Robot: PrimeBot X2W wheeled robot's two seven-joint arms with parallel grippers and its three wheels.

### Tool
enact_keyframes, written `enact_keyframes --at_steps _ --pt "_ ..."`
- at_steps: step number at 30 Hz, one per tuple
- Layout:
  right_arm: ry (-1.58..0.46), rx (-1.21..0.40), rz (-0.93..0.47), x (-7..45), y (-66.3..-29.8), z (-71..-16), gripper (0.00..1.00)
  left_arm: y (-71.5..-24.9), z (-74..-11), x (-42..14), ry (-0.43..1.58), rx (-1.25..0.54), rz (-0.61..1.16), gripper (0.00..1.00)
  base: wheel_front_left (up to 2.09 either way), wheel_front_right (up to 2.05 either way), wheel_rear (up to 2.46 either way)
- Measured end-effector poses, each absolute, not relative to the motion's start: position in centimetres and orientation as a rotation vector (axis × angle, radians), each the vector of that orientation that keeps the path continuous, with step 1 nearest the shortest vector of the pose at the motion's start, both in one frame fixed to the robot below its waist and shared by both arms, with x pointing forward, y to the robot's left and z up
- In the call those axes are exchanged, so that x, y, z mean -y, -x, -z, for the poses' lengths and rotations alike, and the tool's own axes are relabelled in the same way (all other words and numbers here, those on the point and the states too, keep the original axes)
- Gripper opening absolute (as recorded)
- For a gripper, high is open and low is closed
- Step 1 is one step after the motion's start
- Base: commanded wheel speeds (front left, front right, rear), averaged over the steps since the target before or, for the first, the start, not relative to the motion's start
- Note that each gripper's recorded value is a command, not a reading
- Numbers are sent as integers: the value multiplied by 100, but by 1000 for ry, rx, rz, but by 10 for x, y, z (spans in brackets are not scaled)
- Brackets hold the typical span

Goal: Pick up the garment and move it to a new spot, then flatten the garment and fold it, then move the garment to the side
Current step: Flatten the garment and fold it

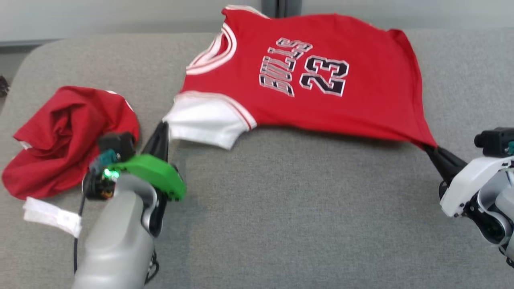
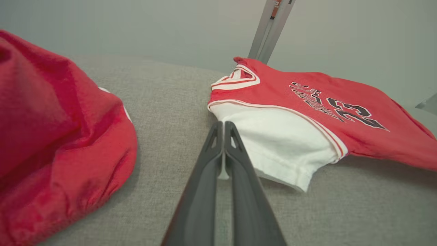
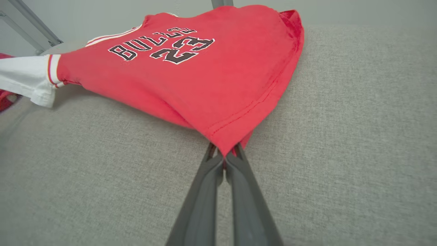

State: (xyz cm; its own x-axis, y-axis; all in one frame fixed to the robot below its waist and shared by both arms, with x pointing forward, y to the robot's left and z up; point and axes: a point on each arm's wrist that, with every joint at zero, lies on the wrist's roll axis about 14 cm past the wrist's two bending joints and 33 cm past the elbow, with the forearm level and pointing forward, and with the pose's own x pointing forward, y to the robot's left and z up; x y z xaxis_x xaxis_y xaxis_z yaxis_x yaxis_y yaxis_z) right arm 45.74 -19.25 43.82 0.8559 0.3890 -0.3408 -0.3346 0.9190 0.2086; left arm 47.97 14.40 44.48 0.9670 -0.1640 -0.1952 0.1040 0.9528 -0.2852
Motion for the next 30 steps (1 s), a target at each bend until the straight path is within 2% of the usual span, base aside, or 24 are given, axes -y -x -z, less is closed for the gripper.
enact_keyframes --at_steps 10,17,30 --pt "-79 -478 -447 192 -414 -447 0 -416 -446 -137 184 -263 273 0 0 0 0" --pt "-44 -507 -446 206 -392 -457 0 -387 -460 -131 209 -283 359 0 0 0 0" --pt "13 -684 -442 232 -346 -446 0 -322 -466 -110 251 -480 585 0 0 0 0"
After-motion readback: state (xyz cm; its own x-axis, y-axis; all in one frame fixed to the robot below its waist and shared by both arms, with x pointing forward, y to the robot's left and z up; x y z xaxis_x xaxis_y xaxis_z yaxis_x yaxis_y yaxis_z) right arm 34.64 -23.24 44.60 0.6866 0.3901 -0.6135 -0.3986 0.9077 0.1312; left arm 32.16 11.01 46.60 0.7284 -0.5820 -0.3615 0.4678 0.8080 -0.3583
